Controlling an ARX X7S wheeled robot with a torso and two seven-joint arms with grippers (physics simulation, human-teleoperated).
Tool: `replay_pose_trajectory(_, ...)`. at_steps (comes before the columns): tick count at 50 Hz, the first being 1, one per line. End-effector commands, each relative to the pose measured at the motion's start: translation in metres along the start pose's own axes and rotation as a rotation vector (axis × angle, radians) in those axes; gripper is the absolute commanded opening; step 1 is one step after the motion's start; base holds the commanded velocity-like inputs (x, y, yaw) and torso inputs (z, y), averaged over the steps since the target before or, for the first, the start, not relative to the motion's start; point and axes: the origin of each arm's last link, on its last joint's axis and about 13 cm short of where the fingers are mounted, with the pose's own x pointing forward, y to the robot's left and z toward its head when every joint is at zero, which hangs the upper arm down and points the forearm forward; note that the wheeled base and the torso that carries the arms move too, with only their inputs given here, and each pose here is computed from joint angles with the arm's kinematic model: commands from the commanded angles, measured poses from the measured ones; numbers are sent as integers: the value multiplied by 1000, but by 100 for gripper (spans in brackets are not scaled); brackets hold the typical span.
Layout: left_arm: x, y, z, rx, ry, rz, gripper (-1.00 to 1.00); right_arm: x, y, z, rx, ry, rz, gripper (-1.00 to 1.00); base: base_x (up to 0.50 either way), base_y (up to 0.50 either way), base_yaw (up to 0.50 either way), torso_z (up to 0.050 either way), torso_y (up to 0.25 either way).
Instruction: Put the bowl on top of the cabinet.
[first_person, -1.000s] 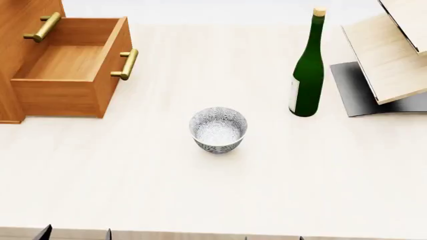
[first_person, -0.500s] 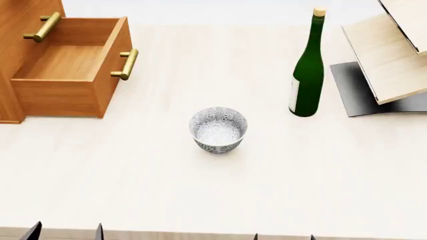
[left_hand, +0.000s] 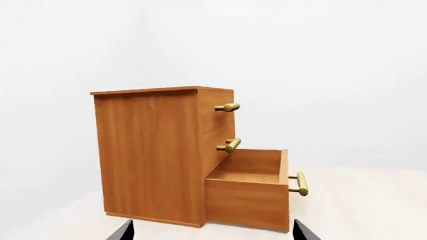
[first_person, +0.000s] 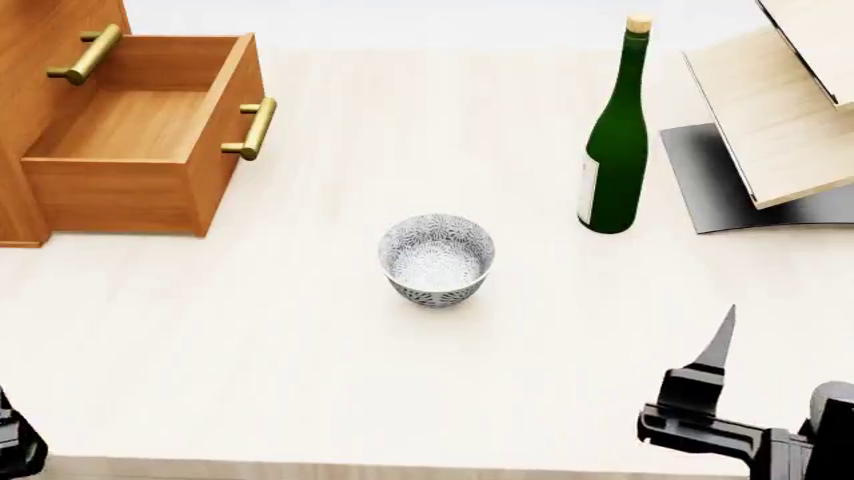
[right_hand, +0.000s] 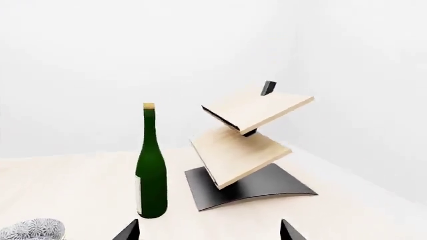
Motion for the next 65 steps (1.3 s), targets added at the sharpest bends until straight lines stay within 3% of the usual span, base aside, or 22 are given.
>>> replay_pose_trajectory(1, 2, 40, 44, 2, -137, 124, 100, -7, -53, 56, -12, -149, -87, 100, 0, 0, 0, 0, 0)
replay_pose_trajectory(7, -2, 58, 47, 9, -158, 180, 100, -18, -74, 65, -32, -178, -111, 100, 0, 0, 0, 0, 0)
replay_pose_trajectory(8, -5, 63, 49, -18, -165, 190, 100, -22, -80, 69, -36, -186, -115, 100, 0, 0, 0, 0, 0)
replay_pose_trajectory(10, -9, 72, 56, -150, -163, 256, 100, -26, -87, 77, -25, -210, -125, 100, 0, 0, 0, 0, 0)
replay_pose_trajectory(11, -12, 78, 60, -111, -179, 268, 100, -29, -92, 82, -19, -227, -131, 100, 0, 0, 0, 0, 0)
replay_pose_trajectory(15, -17, 89, 67, -76, -206, 286, 100, -38, -101, 86, -12, -267, -147, 100, 0, 0, 0, 0, 0)
replay_pose_trajectory(20, -22, 99, 69, -63, -221, 319, 100, -46, -111, 88, 9, -288, -182, 100, 0, 0, 0, 0, 0)
replay_pose_trajectory(28, -25, 102, 67, -75, -220, 340, 100, -50, -115, 87, 28, -302, -188, 100, 0, 0, 0, 0, 0)
replay_pose_trajectory(30, -26, 102, 65, -127, -246, 342, 100, -51, -118, 75, 72, -287, -186, 100, 0, 0, 0, 0, 0)
replay_pose_trajectory(34, -27, 103, 62, -125, -235, 344, 100, -50, -117, 65, 104, -266, -180, 100, 0, 0, 0, 0, 0)
replay_pose_trajectory(65, -31, 103, 63, -147, -278, 342, 100, -54, -114, 74, 69, -327, -143, 100, 0, 433, 0, 0, 0)
